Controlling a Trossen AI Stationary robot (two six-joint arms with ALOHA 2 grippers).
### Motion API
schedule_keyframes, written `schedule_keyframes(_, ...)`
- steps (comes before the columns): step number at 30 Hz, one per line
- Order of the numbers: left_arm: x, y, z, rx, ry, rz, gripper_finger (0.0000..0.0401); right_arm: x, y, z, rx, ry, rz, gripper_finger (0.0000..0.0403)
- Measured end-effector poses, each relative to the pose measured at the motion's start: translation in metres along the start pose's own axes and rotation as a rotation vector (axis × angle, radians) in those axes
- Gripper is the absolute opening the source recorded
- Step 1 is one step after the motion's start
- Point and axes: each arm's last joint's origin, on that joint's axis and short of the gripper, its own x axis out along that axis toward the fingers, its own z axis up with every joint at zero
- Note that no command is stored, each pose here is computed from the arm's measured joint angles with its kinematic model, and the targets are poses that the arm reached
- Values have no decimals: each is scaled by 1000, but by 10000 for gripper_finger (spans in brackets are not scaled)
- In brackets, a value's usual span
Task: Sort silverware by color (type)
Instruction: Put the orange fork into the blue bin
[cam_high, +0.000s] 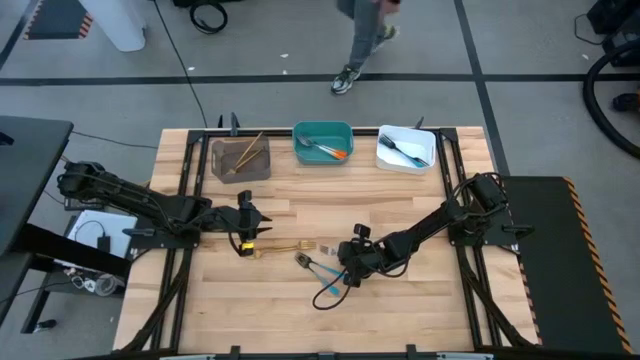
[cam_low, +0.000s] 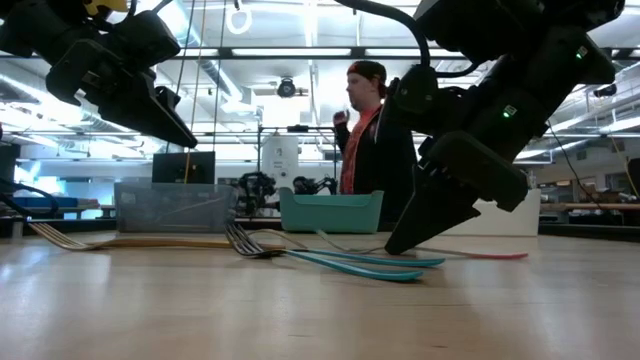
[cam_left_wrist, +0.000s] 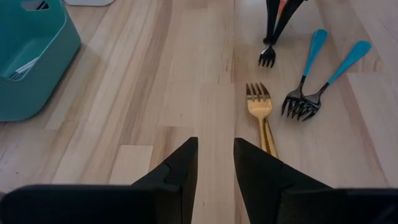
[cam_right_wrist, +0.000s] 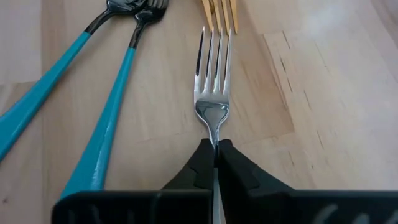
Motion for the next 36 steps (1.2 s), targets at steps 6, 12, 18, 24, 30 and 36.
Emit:
schedule_keyframes(6,0,0,0,-18,-1,0,112,-2,-4,4,-16,0,8,12)
schedule_keyframes(12,0,0,0,-34,-2,0,112,-7,-11,8,-51,2,14,11)
schedule_keyframes(18,0,0,0,-39,1,0,112,-6,-15,11,-63,10,26,10)
schedule_keyframes(24,0,0,0,-98,2,0,112,-7,-22,20,-87,61,-27,10)
schedule_keyframes(30,0,0,0,-85,4,1,112,-10,-26,33,-150,88,-74,10)
schedule_keyframes(36,0,0,0,41,3,2,112,-5,-38,45,-244,55,-108,10)
